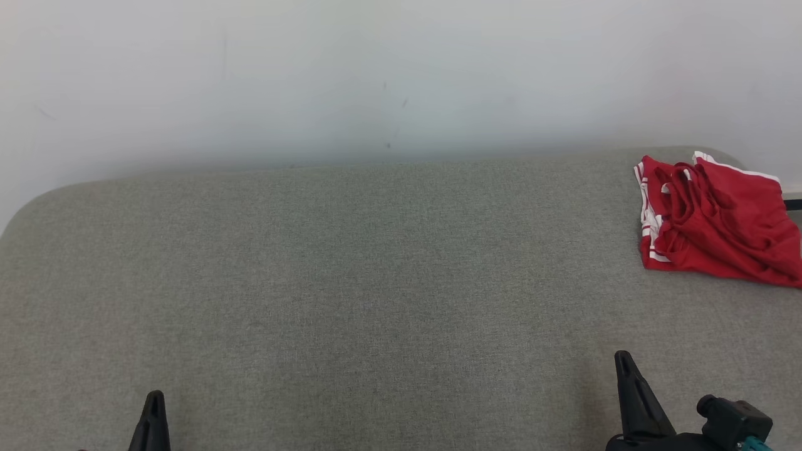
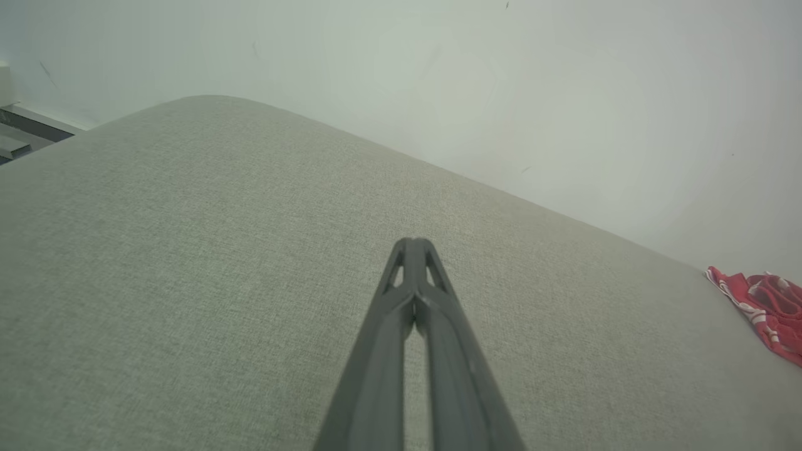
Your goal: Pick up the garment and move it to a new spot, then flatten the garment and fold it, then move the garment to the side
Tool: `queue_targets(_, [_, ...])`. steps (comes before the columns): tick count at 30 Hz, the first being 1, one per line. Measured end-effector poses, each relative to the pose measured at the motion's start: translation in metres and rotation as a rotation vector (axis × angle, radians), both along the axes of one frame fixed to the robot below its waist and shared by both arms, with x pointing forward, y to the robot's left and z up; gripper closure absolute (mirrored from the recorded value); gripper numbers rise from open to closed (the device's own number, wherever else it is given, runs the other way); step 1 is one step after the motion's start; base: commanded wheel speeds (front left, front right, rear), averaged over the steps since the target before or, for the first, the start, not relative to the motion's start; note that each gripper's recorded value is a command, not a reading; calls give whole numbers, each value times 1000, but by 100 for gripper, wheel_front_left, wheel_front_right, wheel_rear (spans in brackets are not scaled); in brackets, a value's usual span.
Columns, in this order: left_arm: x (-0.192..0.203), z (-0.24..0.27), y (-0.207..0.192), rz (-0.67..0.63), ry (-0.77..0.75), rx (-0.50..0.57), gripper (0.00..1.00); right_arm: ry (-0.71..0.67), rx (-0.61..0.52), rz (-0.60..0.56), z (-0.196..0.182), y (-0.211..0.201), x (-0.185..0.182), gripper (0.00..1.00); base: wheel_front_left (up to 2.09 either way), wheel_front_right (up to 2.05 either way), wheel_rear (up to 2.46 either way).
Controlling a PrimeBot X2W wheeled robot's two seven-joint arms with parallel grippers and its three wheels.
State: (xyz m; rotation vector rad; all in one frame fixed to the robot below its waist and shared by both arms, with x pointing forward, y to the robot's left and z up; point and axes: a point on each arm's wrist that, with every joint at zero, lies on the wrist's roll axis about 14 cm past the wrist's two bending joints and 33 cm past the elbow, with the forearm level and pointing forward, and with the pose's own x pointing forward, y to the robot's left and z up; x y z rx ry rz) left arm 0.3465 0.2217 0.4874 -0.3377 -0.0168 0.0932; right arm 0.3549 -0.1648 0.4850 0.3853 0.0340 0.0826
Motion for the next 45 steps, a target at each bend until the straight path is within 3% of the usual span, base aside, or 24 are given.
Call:
queue_targets(22, [11, 0, -1, 20, -1, -359, 100, 38, 333, -65, 3, -14, 10, 100, 0, 0, 0])
queue_targets(45, [21, 1, -6, 11, -2, -650, 100, 60, 616, -97, 5, -23, 17, 100, 0, 0, 0])
